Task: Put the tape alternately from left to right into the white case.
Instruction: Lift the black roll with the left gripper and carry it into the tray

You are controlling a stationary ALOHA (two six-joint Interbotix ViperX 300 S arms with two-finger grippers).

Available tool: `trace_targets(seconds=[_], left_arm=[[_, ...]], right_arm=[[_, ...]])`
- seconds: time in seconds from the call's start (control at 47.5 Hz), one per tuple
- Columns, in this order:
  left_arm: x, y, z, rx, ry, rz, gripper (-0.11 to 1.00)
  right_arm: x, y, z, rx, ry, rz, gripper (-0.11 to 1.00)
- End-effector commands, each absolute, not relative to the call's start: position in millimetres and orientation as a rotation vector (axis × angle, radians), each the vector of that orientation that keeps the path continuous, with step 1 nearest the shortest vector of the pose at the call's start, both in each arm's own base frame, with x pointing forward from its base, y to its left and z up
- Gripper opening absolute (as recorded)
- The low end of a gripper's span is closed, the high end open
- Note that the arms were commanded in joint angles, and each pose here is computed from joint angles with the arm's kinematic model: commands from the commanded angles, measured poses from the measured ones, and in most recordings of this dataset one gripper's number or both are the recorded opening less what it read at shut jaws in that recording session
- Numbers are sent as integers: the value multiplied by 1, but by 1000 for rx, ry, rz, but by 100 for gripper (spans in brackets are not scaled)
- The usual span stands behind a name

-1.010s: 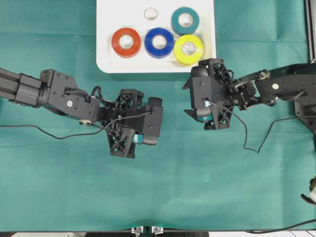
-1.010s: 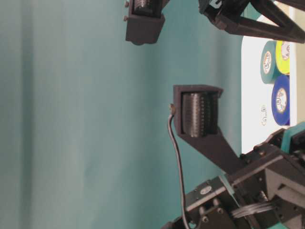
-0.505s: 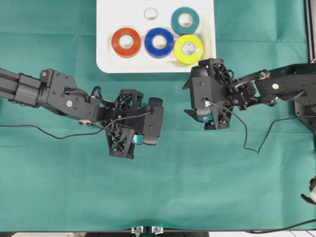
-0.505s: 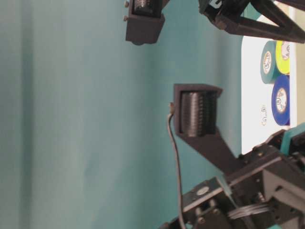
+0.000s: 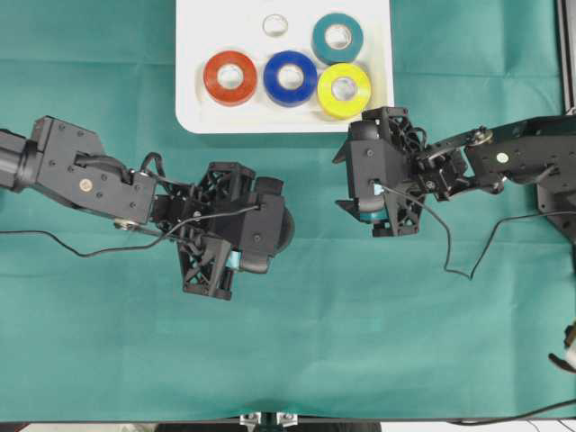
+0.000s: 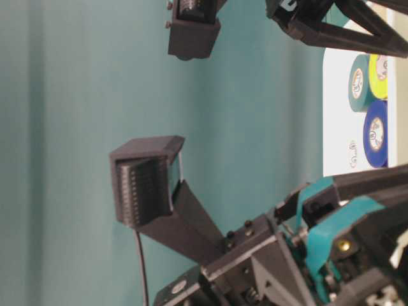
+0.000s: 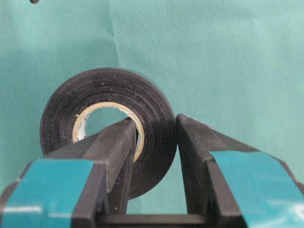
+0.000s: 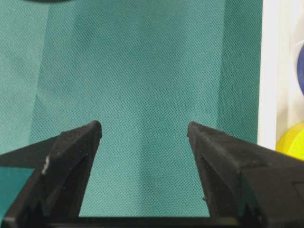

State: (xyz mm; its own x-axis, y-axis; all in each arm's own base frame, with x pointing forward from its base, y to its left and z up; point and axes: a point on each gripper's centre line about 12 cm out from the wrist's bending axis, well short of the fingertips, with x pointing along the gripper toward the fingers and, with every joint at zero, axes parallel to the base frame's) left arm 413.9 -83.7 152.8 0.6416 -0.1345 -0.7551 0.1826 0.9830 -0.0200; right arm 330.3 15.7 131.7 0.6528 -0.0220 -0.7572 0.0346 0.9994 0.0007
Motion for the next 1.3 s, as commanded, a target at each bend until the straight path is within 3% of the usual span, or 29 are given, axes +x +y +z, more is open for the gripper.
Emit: trace_targets(seconds=[0.0, 0.421, 1.284], left_arm=[[411, -84, 168, 62, 821, -187, -4], [388, -48, 172, 101, 827, -144, -4], [356, 77, 170, 18, 839, 148, -4]], right_arm=[[333, 17, 142, 22, 824, -27, 82], [333, 17, 142, 24, 822, -27, 82], [333, 17, 142, 32, 821, -26, 82]])
